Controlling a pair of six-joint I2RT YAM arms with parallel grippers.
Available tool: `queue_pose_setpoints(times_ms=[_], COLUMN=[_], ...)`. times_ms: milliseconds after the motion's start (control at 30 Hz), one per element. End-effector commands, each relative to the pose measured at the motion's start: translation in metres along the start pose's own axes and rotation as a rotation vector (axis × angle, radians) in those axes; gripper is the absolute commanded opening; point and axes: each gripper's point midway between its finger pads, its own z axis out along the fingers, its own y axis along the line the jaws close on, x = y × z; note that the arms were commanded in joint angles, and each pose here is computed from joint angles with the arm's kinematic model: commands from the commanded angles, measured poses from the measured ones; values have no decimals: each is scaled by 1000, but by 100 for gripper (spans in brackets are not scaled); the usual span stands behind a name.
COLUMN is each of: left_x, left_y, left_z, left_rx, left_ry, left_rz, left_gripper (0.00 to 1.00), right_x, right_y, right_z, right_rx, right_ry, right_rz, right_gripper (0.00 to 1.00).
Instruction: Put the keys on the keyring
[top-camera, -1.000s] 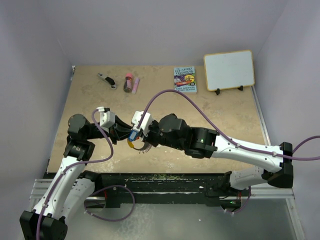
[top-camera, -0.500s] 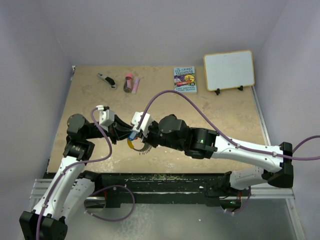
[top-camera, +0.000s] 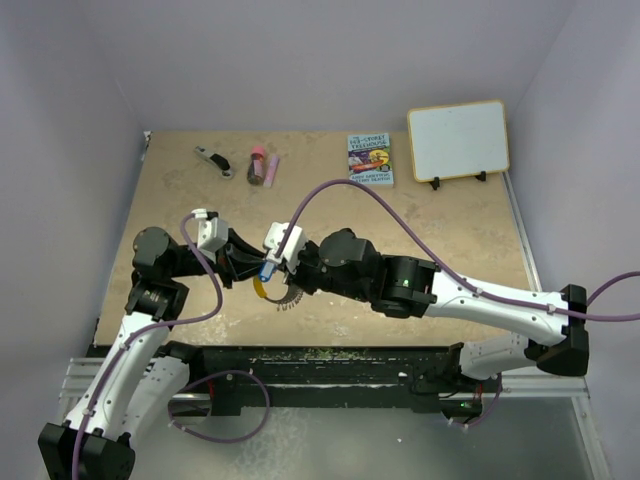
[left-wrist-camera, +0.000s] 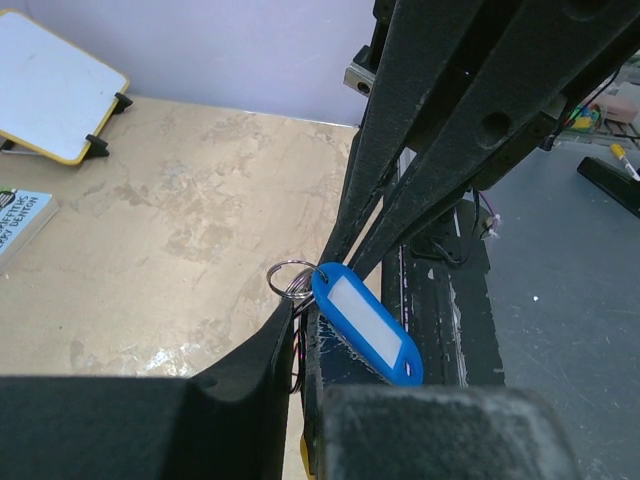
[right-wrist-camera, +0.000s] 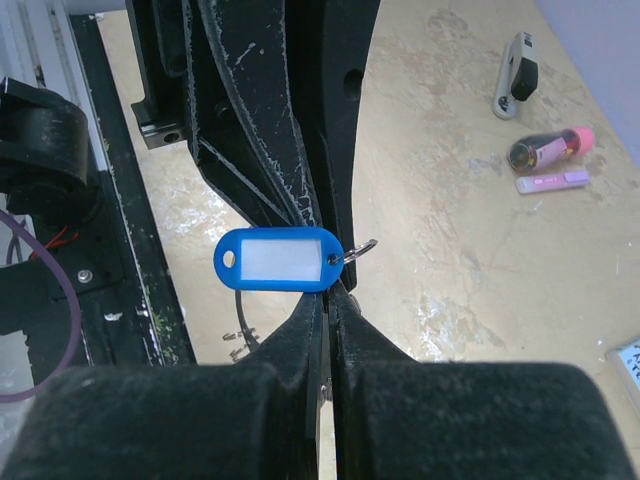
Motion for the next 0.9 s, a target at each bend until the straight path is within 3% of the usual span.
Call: queue_pose_setpoints(times_ms=[0,500,867], left_x=[-28,-20,-14], left_y=[-13,-3,-1], left_z=[1,0,0], left_rx=[40,4,5], left_ry=[-29,-7,11], left_rz=[99,100,113], left_gripper=[12,24,26], right_x=[-15,6,21], right_y=[-16,-11,-8], right_z=[-11,-28,-37], right_rx=[68,48,39], right_ry=[-54,44,113], right_rz=[33,89,129], right_gripper=[0,0,0])
